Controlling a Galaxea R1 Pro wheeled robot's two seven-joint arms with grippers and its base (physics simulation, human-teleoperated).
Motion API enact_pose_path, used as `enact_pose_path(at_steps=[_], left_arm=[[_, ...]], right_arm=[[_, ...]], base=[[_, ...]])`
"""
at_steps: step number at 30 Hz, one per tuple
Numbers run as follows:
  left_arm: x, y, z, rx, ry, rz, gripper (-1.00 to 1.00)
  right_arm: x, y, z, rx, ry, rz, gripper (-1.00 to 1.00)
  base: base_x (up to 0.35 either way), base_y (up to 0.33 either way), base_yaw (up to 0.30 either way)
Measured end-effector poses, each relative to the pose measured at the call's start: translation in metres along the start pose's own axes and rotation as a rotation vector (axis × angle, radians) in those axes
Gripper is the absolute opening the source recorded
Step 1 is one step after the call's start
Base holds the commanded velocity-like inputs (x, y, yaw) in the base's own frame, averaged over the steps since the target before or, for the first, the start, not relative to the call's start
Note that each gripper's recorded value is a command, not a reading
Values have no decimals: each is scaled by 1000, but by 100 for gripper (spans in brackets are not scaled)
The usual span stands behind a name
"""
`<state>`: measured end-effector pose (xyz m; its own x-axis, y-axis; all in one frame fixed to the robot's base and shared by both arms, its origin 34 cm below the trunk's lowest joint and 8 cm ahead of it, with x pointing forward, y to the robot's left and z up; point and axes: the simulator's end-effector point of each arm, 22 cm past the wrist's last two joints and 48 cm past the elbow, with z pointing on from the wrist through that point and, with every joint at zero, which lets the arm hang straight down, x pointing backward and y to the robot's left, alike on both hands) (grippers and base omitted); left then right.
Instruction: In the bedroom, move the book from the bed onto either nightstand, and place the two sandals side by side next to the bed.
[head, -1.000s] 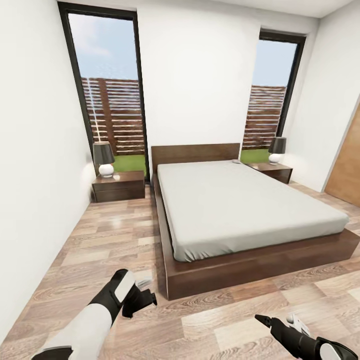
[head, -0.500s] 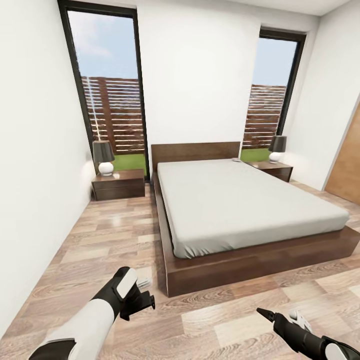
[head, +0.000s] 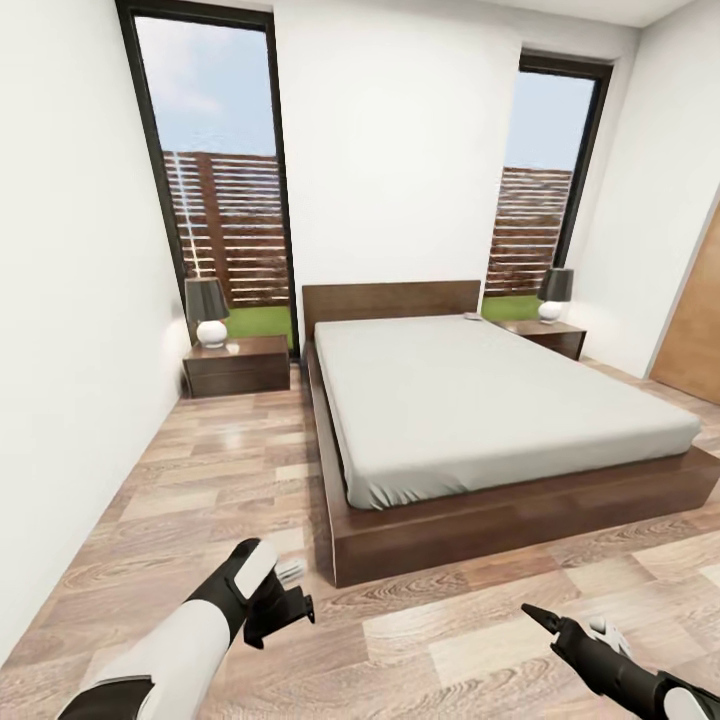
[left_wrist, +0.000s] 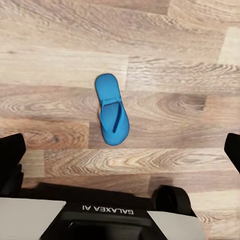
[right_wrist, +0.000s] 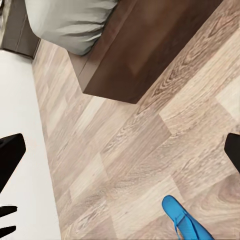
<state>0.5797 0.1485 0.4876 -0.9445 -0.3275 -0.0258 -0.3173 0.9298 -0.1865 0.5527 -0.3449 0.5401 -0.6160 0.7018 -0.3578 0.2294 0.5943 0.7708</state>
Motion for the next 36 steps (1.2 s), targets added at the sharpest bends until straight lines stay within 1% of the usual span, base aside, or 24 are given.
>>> enact_pose_path(at_steps=[4, 10, 24, 31, 36], left_arm=[[4, 2, 10, 2, 7, -4, 100], [8, 6, 24, 1, 5, -9, 100], [13, 13, 53, 6, -2, -15, 100], [7, 19, 66, 7, -37, -37, 100], [7, 19, 75, 18, -44, -49, 100]], right_arm=[[0, -3, 1, -21, -12, 3, 100], [4, -12, 5, -32, -18, 5, 100], [18, -36, 16, -35, -20, 5, 100], [26, -48, 21, -42, -21, 6, 100], [31, -57, 25, -43, -22, 7, 100]], base=[[0, 0, 0], [0, 0, 0], [0, 0, 0], [0, 0, 0], [0, 0, 0]])
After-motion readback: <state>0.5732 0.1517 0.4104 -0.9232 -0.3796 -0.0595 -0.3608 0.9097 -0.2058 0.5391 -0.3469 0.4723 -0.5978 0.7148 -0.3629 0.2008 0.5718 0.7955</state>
